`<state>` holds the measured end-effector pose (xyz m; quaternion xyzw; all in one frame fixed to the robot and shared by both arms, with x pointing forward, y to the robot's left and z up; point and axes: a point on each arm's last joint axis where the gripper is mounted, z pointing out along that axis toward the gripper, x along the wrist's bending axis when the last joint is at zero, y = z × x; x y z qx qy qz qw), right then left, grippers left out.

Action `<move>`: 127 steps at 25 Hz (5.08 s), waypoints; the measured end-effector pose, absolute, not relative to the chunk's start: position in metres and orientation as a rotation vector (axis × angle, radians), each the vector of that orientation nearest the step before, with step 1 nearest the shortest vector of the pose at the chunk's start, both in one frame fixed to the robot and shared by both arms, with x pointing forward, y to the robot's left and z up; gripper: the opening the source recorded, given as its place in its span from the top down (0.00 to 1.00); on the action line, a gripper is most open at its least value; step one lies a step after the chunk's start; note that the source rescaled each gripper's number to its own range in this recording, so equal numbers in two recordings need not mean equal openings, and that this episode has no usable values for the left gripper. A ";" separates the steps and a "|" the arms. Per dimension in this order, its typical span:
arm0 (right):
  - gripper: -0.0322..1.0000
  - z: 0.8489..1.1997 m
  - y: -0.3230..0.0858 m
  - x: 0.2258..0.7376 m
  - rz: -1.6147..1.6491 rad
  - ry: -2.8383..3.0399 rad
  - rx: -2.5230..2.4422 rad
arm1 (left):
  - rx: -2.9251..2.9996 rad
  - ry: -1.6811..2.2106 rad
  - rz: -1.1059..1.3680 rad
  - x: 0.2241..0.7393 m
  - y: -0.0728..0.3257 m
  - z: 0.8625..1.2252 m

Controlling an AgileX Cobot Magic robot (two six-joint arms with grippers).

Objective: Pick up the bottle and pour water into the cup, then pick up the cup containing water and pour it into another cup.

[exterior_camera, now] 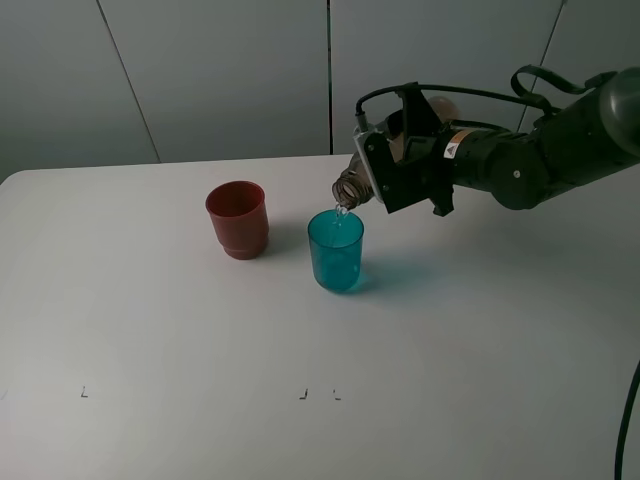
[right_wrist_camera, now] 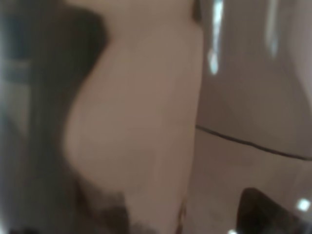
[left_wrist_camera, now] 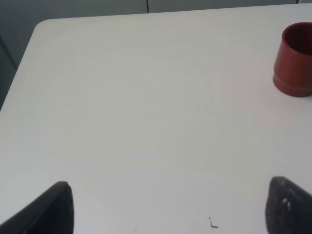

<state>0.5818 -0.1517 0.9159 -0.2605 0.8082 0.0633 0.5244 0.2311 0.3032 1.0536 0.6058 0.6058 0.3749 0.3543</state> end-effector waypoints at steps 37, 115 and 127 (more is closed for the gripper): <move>0.97 0.919 -0.151 0.583 0.094 1.868 -0.704 | 1.560 1.570 0.965 0.231 0.303 1.054; 0.97 0.921 -0.197 0.600 0.884 1.927 0.776 | 1.560 1.570 0.965 0.231 0.303 1.054; 0.97 0.931 -0.249 0.614 1.139 1.641 1.180 | 1.560 1.570 0.965 0.231 0.303 1.054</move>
